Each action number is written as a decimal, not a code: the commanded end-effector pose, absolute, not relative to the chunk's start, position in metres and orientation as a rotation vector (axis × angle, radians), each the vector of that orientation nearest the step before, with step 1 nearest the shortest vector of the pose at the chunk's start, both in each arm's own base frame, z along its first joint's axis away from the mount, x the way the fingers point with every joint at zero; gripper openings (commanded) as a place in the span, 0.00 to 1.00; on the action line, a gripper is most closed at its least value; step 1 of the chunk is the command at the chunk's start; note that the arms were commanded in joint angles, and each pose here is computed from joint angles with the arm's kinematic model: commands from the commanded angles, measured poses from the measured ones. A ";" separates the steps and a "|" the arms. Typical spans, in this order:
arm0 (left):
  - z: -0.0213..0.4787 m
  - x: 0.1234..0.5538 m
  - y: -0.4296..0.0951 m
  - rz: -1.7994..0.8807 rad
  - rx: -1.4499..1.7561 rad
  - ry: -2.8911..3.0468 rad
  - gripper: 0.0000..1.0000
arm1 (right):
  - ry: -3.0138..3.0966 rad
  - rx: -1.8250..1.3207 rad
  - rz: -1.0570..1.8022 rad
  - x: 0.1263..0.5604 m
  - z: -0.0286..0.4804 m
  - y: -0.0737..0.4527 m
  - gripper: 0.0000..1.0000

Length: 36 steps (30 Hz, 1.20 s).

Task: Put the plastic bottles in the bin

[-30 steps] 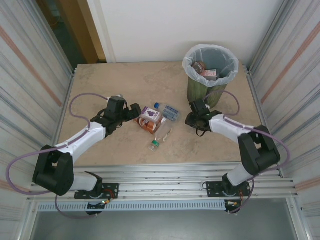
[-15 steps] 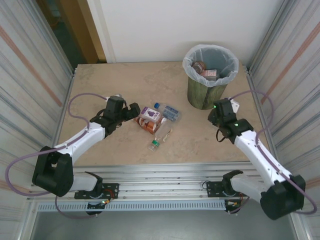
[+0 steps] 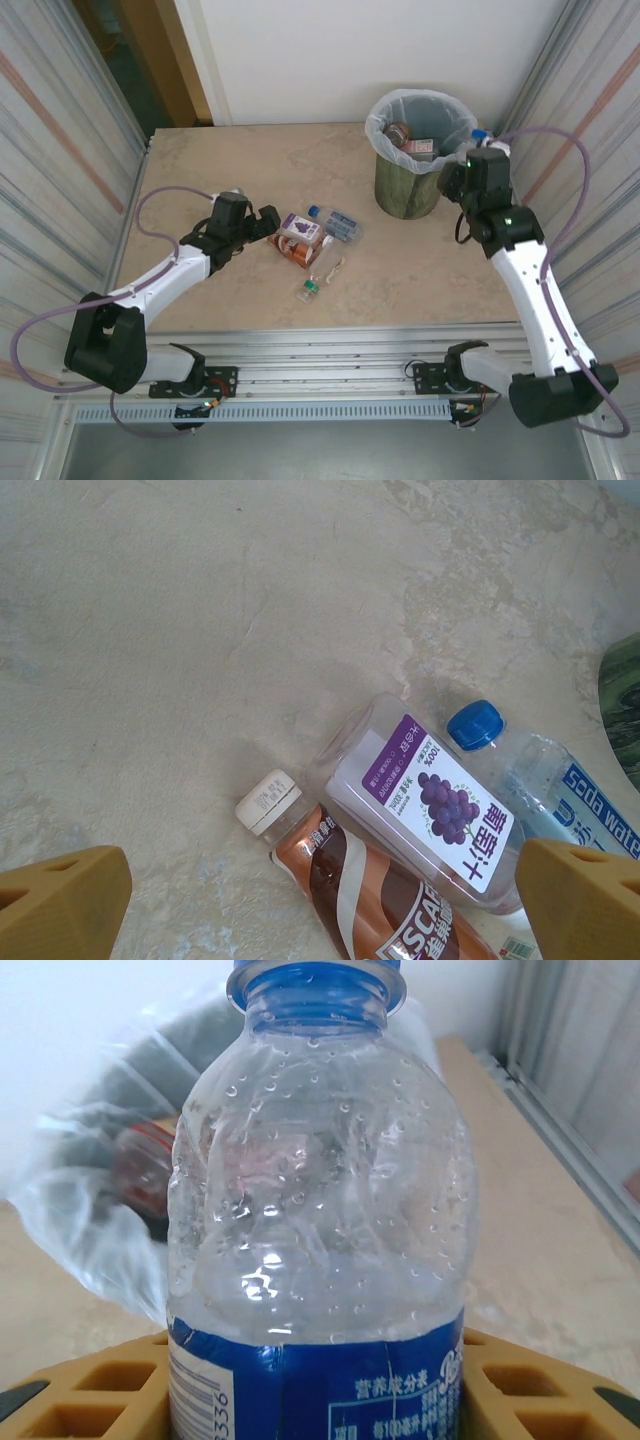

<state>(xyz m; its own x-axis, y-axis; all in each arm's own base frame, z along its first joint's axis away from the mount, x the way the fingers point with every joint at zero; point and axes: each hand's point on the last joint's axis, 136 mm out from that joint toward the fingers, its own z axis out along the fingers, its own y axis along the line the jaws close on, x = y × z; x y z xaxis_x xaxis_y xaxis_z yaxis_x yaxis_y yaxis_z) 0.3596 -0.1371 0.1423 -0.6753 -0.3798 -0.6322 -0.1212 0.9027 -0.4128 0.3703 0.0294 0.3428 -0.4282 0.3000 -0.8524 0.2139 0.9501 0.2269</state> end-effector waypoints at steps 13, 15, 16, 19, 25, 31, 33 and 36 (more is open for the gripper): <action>0.155 0.357 -0.129 -0.437 -0.372 2.255 0.99 | 2.118 0.034 0.201 0.495 0.351 0.059 0.37; 0.155 0.357 -0.129 -0.435 -0.373 2.255 0.99 | 2.147 0.023 0.213 0.505 0.342 0.060 0.37; 0.155 0.356 -0.129 -0.436 -0.373 2.255 0.99 | 2.162 0.016 0.215 0.509 0.337 0.061 0.37; 0.155 0.355 -0.127 -0.431 -0.376 2.253 0.99 | 2.212 -0.006 0.222 0.517 0.320 0.064 0.40; 0.155 0.356 -0.126 -0.427 -0.380 2.254 0.99 | 2.276 -0.038 0.227 0.522 0.297 0.068 0.60; 0.157 0.358 -0.128 -0.435 -0.377 2.253 0.99 | 2.285 -0.050 0.226 0.522 0.295 0.069 0.81; 0.157 0.358 -0.128 -0.435 -0.376 2.253 0.99 | 2.283 -0.051 0.233 0.522 0.296 0.069 0.81; 0.157 0.358 -0.129 -0.437 -0.375 2.254 0.99 | 2.275 -0.056 0.248 0.521 0.299 0.072 0.81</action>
